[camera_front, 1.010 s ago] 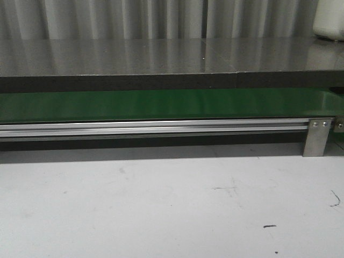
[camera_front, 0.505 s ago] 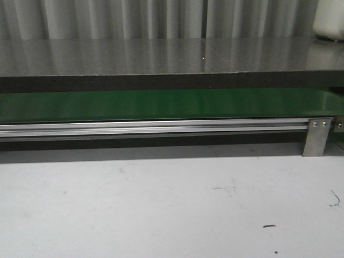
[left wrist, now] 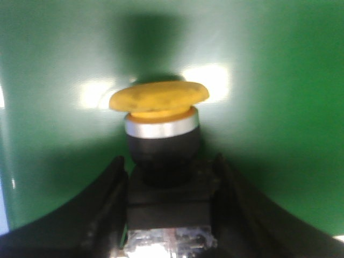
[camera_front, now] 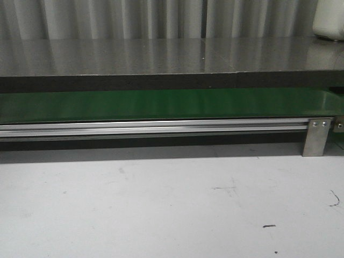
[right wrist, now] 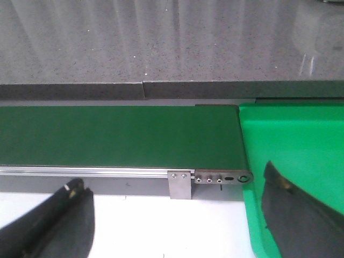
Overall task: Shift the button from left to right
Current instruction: 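Lower the held button onto the belt end and open the left gripper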
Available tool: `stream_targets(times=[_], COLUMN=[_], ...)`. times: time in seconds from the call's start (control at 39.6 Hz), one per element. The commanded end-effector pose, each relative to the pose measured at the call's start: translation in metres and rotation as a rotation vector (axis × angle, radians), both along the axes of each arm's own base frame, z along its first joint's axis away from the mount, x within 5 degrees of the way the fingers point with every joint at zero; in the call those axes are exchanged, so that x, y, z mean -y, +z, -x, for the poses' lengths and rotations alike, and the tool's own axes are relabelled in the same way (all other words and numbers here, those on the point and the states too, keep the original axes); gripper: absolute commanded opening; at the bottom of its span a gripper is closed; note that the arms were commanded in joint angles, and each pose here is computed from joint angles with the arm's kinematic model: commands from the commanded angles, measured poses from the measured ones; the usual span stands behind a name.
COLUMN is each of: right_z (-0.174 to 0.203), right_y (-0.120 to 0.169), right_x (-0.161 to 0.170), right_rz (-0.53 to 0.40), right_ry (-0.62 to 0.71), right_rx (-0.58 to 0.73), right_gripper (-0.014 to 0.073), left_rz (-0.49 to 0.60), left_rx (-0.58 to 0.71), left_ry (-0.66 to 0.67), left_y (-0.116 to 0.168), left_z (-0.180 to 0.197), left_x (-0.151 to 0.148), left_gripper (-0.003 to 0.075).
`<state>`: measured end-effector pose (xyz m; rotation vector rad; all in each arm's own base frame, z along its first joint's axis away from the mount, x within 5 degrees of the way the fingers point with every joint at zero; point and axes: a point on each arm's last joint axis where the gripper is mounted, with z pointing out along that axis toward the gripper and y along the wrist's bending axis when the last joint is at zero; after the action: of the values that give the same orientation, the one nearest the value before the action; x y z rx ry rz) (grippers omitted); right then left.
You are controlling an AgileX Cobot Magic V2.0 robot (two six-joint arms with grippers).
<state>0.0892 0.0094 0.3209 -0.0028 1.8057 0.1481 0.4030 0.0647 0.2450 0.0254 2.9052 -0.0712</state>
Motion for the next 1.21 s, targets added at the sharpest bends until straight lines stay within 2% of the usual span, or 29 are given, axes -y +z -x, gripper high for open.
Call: stream_targets(times=[0.0,0.15,0.23,0.45,0.53,0.66,0.73,1.03,1.11,1.19], right_z=[-0.002,-0.002,-0.002,-0.002,-0.002,-0.002,-0.002,-0.002,-0.002,-0.002], right_y=[0.017,0.017,0.017,0.017,0.017,0.017,0.017,0.017,0.017,0.017], right_x=[0.001,0.001,0.001,0.001,0.001,0.001,0.001,0.001,0.001,0.001], right_rz=[-0.002,-0.002,-0.002,-0.002,-0.002,-0.002,-0.002,-0.002,-0.002,-0.002], right_ry=[-0.011,-0.011,-0.011,-0.011,-0.011,-0.011,-0.011,-0.011,-0.011,-0.011], right_rx=[0.096,0.096,0.096,0.096,0.096,0.096,0.096,0.096,0.096,0.096], right_gripper=[0.0646,0.0646,0.0646,0.0646,0.0646,0.0646,0.0646,0.0646,0.0646,0.0646], left_rz=[-0.014,-0.024,-0.024,-0.015,-0.015,0.003,0.009,0.001,0.003,0.003], left_rx=[0.127,0.166,0.166,0.113,0.115,0.123,0.136,0.228,0.229,0.237], left_ry=[0.016,0.02,0.021,0.019,0.019,0.021,0.012,-0.066,-0.088,-0.092], left_y=[0.03,0.031,0.027,0.01,0.01,0.018,0.029,0.104,0.114,0.116], left_z=[-0.001,-0.005,-0.007,-0.011,-0.012,-0.013,-0.014,-0.008,-0.006,-0.006], left_x=[0.002,0.001,0.0,-0.001,-0.001,0.001,0.004,0.028,0.036,0.038], left_gripper=[0.0065,0.0069,0.0098,0.0295,0.0391,0.0543,0.0581,0.057,0.0519,0.0417])
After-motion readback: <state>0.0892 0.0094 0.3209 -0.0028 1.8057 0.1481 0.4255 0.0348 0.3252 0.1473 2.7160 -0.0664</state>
